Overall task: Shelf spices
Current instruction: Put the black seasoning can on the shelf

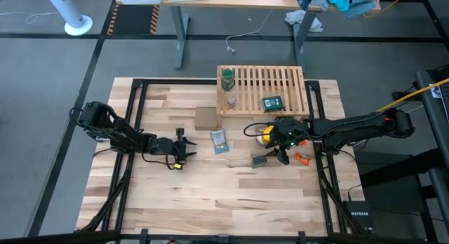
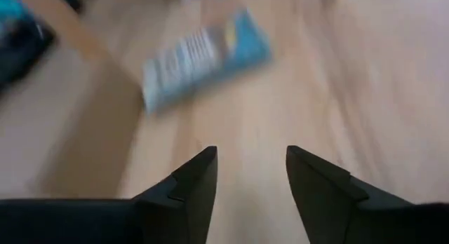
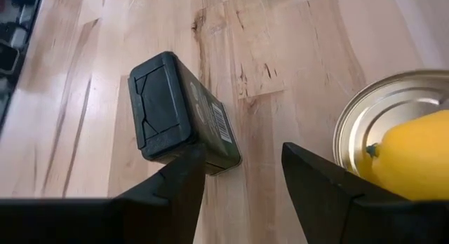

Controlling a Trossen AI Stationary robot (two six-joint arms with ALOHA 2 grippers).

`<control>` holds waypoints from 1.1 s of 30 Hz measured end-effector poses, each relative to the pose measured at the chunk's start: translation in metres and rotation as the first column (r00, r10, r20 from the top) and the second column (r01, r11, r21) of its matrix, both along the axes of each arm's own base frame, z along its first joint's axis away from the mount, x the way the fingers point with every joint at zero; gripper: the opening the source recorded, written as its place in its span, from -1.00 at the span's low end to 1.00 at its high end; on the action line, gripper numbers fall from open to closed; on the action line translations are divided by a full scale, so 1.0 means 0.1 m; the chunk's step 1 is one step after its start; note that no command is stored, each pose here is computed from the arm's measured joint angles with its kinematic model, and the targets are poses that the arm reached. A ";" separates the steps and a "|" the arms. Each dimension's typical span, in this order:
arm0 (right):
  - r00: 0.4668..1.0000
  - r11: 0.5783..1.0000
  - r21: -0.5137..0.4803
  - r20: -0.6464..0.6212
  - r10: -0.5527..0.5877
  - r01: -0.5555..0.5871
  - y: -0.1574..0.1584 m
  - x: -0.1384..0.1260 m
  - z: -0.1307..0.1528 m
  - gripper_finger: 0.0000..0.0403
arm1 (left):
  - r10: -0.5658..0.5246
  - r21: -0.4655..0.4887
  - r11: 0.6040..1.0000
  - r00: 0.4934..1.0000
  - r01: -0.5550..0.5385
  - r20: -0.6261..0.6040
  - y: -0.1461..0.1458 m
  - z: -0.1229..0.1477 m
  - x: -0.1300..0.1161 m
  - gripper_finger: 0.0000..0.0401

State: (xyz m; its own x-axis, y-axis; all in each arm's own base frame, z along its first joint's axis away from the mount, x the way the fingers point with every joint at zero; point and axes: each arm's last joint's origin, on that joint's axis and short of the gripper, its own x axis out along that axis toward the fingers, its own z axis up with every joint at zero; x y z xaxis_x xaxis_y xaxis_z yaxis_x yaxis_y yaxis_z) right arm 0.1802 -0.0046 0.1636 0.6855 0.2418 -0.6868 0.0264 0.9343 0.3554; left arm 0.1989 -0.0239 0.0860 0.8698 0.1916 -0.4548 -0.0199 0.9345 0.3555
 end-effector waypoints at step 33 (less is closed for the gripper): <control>0.987 0.984 -0.177 0.154 0.045 -0.017 -0.01 -0.16 -0.37 -0.04 | -0.331 -0.274 0.796 0.767 0.540 0.550 0.44 0.51 0.04 -0.18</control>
